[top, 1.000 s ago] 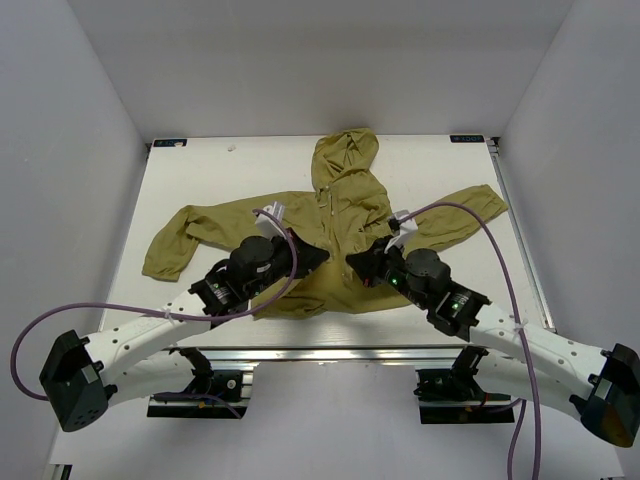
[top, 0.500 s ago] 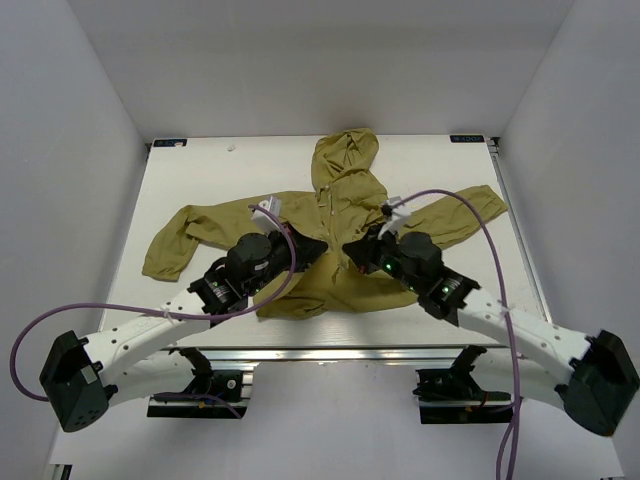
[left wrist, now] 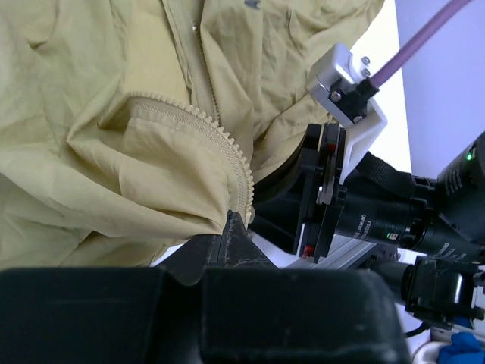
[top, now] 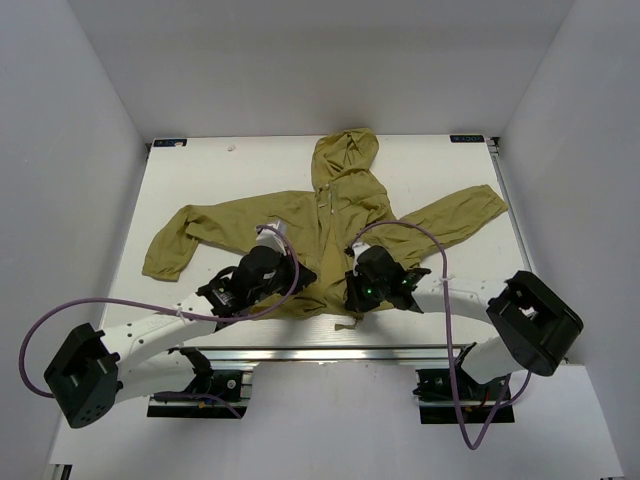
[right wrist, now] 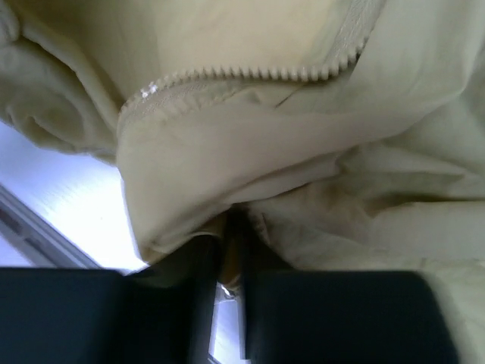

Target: Zip up the jacket

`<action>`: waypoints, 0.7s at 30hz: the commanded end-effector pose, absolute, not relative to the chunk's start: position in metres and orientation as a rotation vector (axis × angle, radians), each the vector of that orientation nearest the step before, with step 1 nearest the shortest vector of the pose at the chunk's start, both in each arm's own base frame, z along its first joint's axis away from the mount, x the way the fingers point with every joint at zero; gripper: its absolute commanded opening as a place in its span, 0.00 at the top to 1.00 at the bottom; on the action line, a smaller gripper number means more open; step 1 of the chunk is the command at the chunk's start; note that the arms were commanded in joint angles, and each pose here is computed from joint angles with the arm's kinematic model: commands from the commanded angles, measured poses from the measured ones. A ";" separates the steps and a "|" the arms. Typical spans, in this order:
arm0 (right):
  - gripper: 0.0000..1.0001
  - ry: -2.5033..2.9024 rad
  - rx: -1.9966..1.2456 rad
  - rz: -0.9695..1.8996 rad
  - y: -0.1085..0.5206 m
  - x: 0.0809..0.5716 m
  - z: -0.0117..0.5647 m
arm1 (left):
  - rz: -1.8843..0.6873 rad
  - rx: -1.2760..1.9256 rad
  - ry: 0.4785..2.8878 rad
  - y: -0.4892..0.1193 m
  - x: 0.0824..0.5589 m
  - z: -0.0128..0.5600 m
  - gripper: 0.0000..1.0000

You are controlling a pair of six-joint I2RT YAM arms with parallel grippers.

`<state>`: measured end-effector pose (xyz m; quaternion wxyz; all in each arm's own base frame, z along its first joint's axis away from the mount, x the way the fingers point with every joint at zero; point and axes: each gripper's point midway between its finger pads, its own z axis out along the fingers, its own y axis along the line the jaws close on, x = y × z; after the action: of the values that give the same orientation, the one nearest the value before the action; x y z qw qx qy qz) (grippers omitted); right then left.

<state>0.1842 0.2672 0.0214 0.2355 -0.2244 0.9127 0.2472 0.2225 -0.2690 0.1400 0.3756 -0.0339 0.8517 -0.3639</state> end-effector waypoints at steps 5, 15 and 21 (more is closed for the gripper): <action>0.53 2.442 -0.790 0.728 0.266 0.173 0.039 | -0.967 -0.064 2.169 -0.269 0.218 0.145 1.00; 0.43 2.521 -0.994 0.584 0.239 0.153 0.028 | -1.008 -0.012 2.158 -0.276 0.214 0.149 1.00; 0.44 2.546 -1.074 0.545 0.244 0.141 0.016 | -1.008 0.014 2.169 -0.278 0.213 0.147 1.00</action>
<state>0.1456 0.2457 0.0208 0.1808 -0.3558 0.8925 0.2101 0.2134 -0.2764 0.1417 0.3606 -0.0070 0.8504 -0.3831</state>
